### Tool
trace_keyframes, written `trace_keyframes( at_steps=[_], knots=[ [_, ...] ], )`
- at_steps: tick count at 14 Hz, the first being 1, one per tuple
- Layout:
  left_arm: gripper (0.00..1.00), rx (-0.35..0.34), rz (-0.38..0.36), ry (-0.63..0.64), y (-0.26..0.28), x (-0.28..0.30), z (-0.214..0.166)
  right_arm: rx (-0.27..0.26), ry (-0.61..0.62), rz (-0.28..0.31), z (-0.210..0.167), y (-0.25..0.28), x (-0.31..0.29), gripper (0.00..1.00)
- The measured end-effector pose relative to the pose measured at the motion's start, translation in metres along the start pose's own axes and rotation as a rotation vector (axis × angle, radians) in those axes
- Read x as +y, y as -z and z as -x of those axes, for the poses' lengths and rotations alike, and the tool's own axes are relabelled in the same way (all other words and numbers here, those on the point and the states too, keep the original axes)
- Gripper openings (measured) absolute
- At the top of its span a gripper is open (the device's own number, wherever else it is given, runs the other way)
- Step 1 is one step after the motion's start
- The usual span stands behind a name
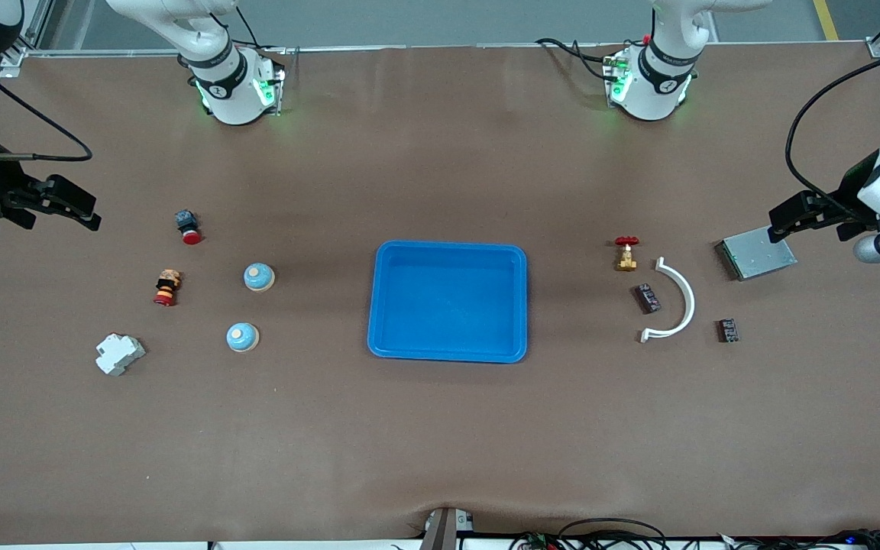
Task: Place electrolytic capacitor and blue bell in tray
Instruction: 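Lower the right gripper onto a blue bell while the left gripper reaches a capacitor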
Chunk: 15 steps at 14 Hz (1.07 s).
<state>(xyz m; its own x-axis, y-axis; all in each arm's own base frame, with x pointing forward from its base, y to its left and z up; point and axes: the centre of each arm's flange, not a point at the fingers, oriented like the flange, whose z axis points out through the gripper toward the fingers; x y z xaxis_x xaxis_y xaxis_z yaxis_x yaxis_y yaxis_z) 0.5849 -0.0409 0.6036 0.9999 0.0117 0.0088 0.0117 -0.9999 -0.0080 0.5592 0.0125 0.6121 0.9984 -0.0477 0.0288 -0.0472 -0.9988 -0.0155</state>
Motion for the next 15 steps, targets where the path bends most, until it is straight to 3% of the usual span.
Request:
trace_keyframes(
  at_steps=[8,11,15],
  knots=[
    [1.00,0.000,0.000,0.000,0.000,-0.001,0.000,-0.012,-0.015,0.002,0.006,0.000,0.009,1.00],
    [1.00,-0.001,0.000,-0.001,0.000,0.000,0.000,-0.040,-0.016,0.004,0.007,-0.020,0.005,1.00],
    [1.00,-0.011,0.001,-0.004,-0.006,-0.002,-0.002,-0.032,-0.017,0.001,0.006,-0.060,-0.011,1.00]
  ],
)
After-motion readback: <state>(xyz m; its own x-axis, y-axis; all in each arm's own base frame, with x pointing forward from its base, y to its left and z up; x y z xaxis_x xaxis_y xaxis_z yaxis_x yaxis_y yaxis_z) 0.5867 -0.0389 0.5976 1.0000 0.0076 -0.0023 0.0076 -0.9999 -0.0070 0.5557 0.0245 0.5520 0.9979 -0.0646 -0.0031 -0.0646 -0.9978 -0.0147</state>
